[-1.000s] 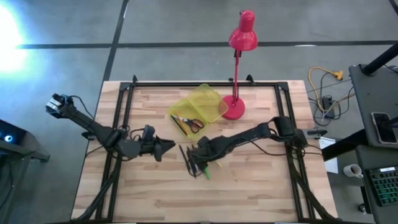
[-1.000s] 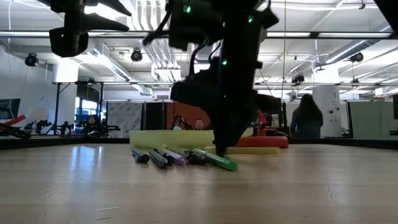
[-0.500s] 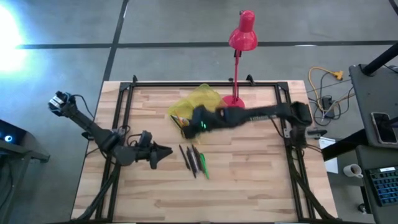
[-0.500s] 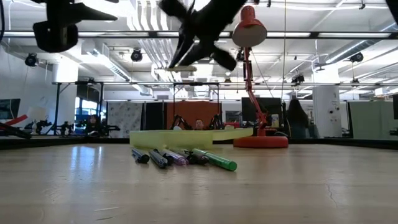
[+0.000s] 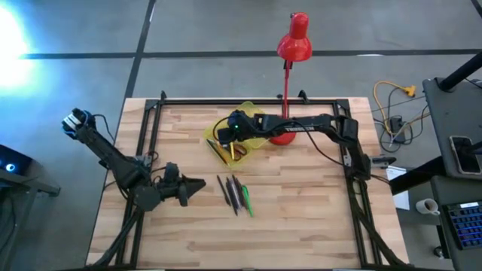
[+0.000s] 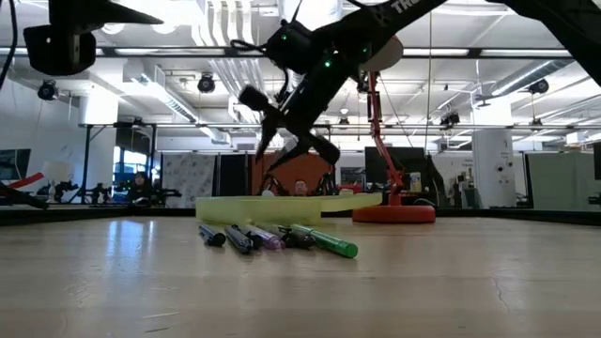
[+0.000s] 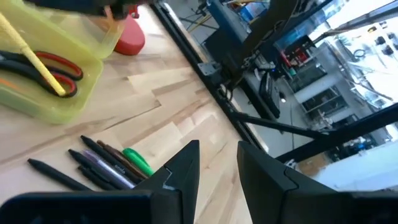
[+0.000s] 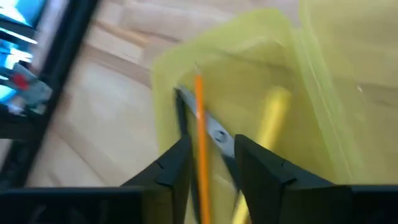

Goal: Pick & place school supplies into a supply box
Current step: Put the black pen into the yellow supply box

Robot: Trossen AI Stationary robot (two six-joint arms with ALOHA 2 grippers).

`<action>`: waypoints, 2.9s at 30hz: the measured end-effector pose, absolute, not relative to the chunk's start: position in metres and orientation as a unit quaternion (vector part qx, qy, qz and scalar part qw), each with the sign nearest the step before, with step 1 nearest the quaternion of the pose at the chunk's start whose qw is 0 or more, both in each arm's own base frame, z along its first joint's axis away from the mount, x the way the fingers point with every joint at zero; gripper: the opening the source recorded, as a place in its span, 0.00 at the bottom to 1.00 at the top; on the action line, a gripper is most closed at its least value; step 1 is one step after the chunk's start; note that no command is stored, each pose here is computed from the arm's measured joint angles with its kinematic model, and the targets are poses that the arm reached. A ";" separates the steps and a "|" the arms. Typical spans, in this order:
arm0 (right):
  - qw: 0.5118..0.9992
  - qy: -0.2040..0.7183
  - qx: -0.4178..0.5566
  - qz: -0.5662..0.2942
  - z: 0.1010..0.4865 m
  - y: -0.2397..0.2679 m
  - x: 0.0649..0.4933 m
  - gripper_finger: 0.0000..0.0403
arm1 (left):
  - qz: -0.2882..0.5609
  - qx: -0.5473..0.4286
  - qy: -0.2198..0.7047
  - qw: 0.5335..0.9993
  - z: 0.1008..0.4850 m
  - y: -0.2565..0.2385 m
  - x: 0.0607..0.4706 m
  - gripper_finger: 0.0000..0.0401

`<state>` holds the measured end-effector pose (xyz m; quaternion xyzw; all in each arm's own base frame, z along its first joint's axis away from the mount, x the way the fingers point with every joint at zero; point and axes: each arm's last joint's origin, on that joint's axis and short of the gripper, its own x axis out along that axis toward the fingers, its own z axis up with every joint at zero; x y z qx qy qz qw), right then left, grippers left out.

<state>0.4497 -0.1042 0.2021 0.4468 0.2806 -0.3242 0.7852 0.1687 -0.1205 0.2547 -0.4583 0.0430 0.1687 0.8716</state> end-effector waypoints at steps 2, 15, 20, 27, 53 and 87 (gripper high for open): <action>0.790 0.275 0.448 -0.316 0.204 -0.105 0.451 0.32 | 0.173 -0.455 0.048 0.872 0.250 -0.123 0.172 0.23; 0.854 0.467 0.166 -0.159 0.243 -0.009 0.419 0.42 | 0.123 -0.366 0.180 0.905 0.203 -0.152 0.196 0.23; 0.824 0.527 0.093 -0.189 0.247 0.044 0.393 0.42 | 0.073 -0.293 0.207 0.931 0.205 -0.148 0.204 0.23; 0.788 0.571 0.095 -0.211 0.245 0.101 0.365 0.42 | -0.014 -0.183 0.270 0.945 0.217 -0.123 0.231 0.23; 0.727 0.581 0.122 -0.345 0.243 0.189 0.291 0.42 | -0.166 0.191 0.552 0.795 0.187 -0.083 0.311 0.37; 0.720 0.590 0.090 -0.354 0.227 0.186 0.285 0.42 | -0.189 0.227 0.601 0.743 0.145 -0.048 0.326 0.21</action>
